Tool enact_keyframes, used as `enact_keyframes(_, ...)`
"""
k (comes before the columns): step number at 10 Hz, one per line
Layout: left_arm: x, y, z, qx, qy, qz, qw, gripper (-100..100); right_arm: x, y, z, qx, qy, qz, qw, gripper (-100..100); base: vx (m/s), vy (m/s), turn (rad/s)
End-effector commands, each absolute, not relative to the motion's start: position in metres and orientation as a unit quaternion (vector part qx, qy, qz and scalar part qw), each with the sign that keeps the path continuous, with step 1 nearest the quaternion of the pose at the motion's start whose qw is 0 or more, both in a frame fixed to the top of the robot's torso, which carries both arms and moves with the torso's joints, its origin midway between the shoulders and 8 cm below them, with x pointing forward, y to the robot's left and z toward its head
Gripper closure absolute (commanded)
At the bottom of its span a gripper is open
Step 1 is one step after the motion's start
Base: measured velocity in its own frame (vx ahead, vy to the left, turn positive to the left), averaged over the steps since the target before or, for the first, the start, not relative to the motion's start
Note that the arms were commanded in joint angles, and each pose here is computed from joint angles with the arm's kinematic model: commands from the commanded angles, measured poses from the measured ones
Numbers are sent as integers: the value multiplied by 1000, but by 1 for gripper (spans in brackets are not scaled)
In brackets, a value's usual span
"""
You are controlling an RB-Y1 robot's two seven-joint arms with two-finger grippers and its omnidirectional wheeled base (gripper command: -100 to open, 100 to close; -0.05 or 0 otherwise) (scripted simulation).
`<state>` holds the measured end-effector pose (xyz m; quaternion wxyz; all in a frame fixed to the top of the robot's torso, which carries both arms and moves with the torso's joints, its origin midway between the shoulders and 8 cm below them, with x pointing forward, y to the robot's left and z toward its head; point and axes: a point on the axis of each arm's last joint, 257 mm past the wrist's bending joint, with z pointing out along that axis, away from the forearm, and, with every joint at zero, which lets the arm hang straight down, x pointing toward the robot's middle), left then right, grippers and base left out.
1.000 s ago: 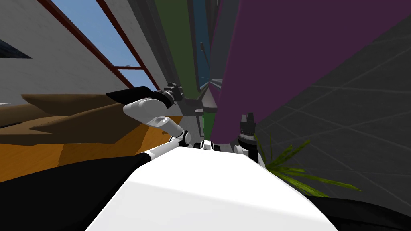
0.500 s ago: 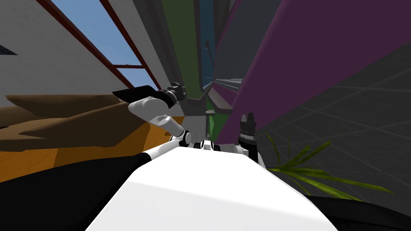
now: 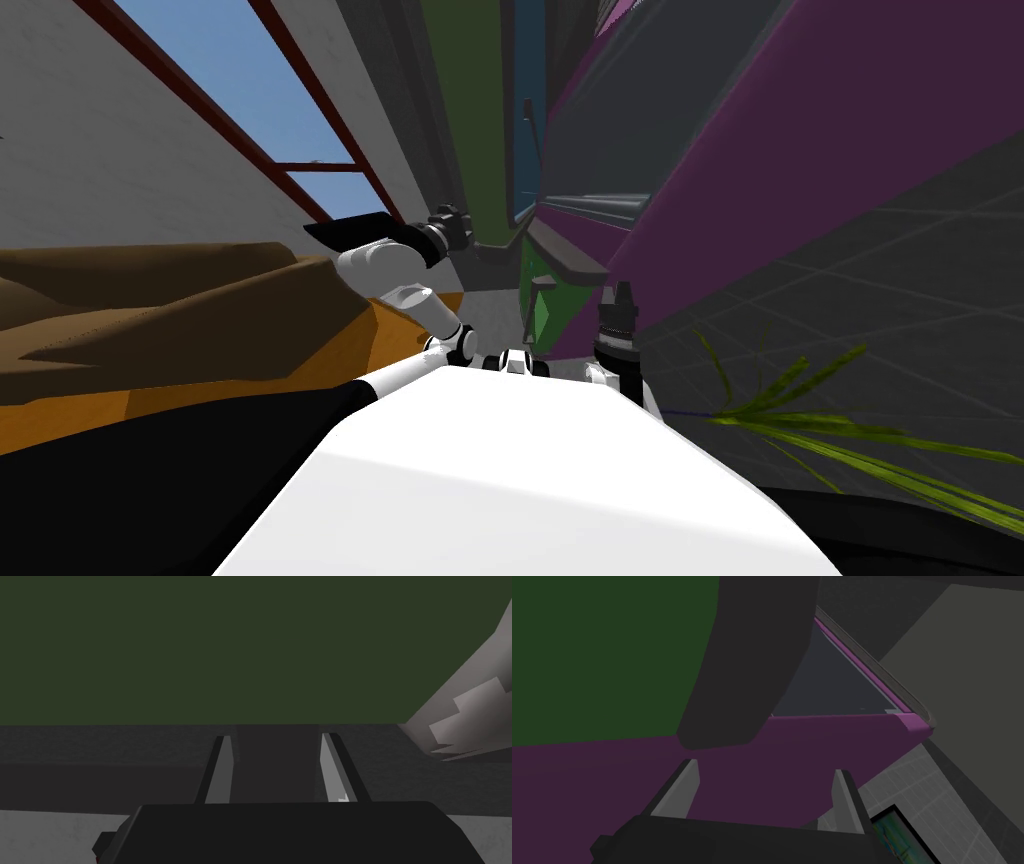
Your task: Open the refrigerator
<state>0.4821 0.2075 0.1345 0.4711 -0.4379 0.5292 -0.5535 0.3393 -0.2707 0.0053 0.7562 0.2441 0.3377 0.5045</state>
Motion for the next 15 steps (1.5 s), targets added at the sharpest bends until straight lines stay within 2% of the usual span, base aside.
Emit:
enact_keyframes(1, 484, 192, 142, -421, 535, -569, 461, 100, 339, -272, 3, 246, 339, 503, 756, 0, 14, 283, -60)
enact_keyframes(5, 482, 177, 139, -410, 547, -578, 445, 100, 339, -275, -6, 254, 347, 496, 754, 0, 45, 244, -89)
enact_keyframes(15, 466, 134, 141, -367, 575, -611, 401, 100, 338, -279, -11, 258, 351, 492, 754, 0, 138, 322, -71)
